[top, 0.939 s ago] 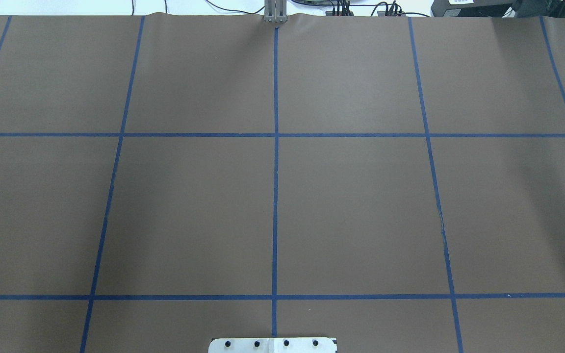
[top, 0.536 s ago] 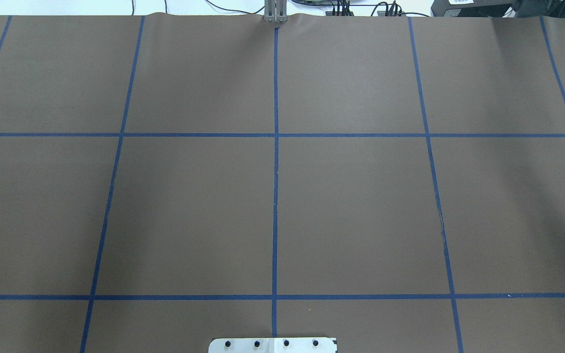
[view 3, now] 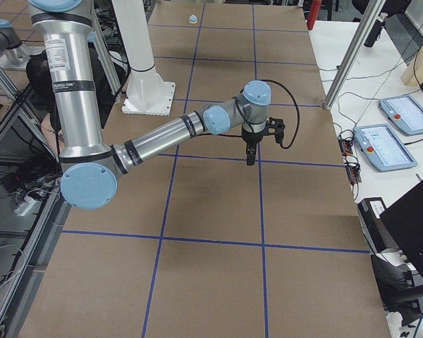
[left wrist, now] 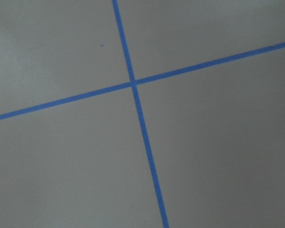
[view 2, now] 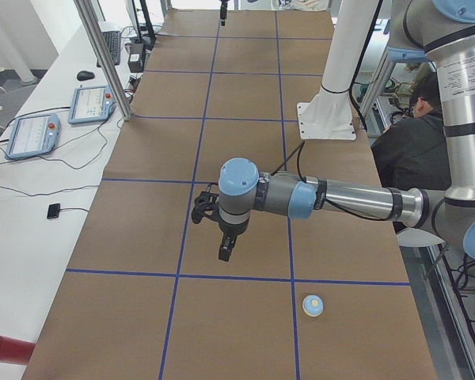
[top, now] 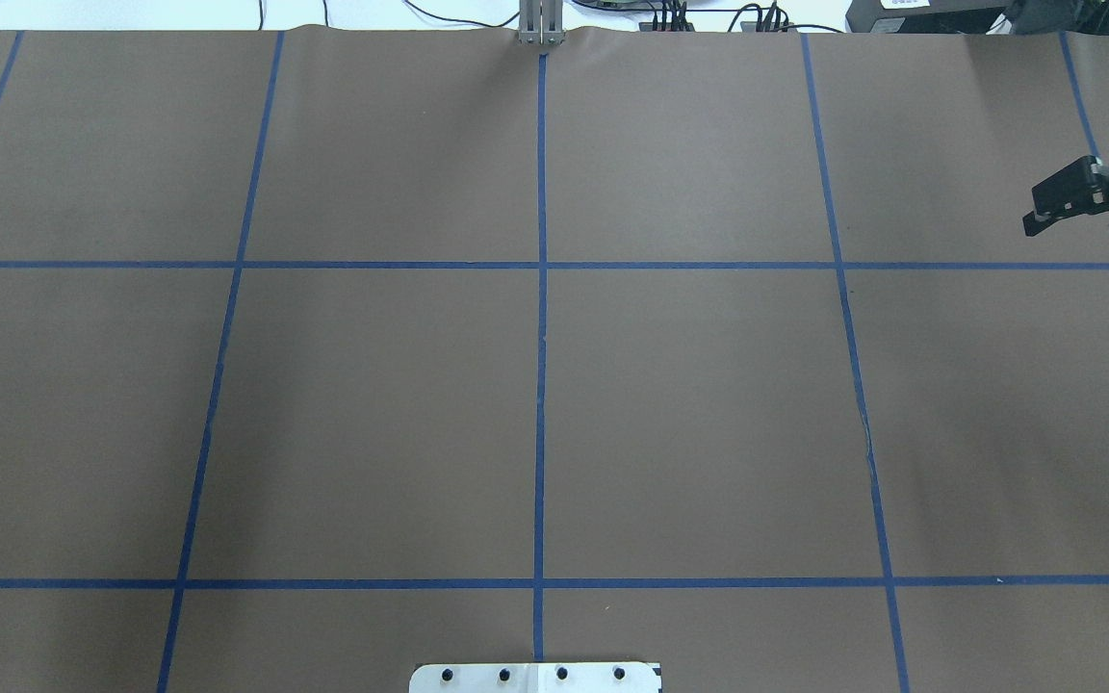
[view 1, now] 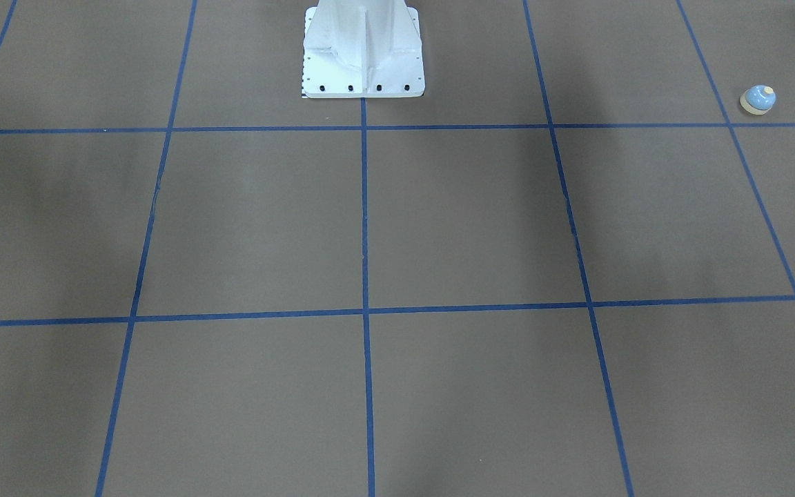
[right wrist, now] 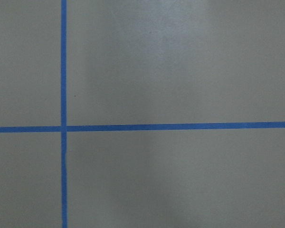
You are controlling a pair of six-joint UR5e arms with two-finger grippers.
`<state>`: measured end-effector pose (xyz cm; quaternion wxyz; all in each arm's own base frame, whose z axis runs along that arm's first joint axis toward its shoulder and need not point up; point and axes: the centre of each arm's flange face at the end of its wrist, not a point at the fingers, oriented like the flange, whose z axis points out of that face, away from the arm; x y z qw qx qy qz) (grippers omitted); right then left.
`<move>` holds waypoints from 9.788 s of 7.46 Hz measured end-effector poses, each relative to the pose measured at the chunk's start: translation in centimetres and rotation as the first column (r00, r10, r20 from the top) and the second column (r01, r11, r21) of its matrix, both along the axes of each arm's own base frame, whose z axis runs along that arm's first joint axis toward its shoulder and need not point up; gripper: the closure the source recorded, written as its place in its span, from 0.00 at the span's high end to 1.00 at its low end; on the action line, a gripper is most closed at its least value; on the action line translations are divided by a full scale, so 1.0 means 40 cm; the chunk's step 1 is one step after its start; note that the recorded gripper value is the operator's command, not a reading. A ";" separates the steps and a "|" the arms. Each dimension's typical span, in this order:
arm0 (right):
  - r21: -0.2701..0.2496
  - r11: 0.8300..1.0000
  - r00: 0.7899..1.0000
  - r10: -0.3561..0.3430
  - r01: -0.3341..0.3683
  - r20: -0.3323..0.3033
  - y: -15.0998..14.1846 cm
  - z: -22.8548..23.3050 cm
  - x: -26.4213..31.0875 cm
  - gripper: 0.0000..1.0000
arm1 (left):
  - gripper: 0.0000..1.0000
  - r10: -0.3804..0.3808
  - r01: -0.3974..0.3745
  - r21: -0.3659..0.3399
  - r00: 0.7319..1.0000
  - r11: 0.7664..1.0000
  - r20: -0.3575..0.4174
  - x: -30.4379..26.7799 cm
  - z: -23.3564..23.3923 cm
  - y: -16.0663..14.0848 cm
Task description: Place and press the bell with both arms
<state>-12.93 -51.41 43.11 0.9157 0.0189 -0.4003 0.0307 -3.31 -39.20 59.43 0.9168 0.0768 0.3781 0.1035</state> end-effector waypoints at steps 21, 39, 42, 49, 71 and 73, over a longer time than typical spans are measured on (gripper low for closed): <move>0.014 1.000 0.999 -0.027 0.028 -0.027 0.019 -0.019 -0.084 1.00 | 1.00 0.343 -0.303 -0.337 0.937 0.891 0.062 0.257 0.503 0.361; 0.030 0.999 0.999 -0.023 0.024 -0.041 0.014 -0.027 -0.091 1.00 | 0.00 0.433 -0.392 -0.329 0.900 0.859 0.058 0.306 0.548 0.424; 0.031 0.999 0.999 -0.020 0.021 -0.046 0.015 -0.023 -0.087 1.00 | 0.00 0.388 -0.373 -0.221 0.921 0.901 0.028 0.288 0.419 0.438; 0.038 0.999 0.997 -0.008 0.011 -0.072 0.018 -0.004 -0.069 1.00 | 0.00 0.077 -0.083 -0.110 0.995 0.990 -0.057 0.426 -0.107 0.017; 0.173 0.980 0.995 -0.087 0.094 -0.047 -0.122 -0.093 -0.110 1.00 | 1.00 -0.026 0.025 -0.365 1.000 0.931 0.002 1.646 -1.116 -0.422; 0.214 0.973 0.996 -0.087 0.087 -0.007 -0.111 -0.151 -0.158 1.00 | 1.00 -0.038 0.033 -0.307 0.999 0.951 -0.012 1.513 -1.151 -0.499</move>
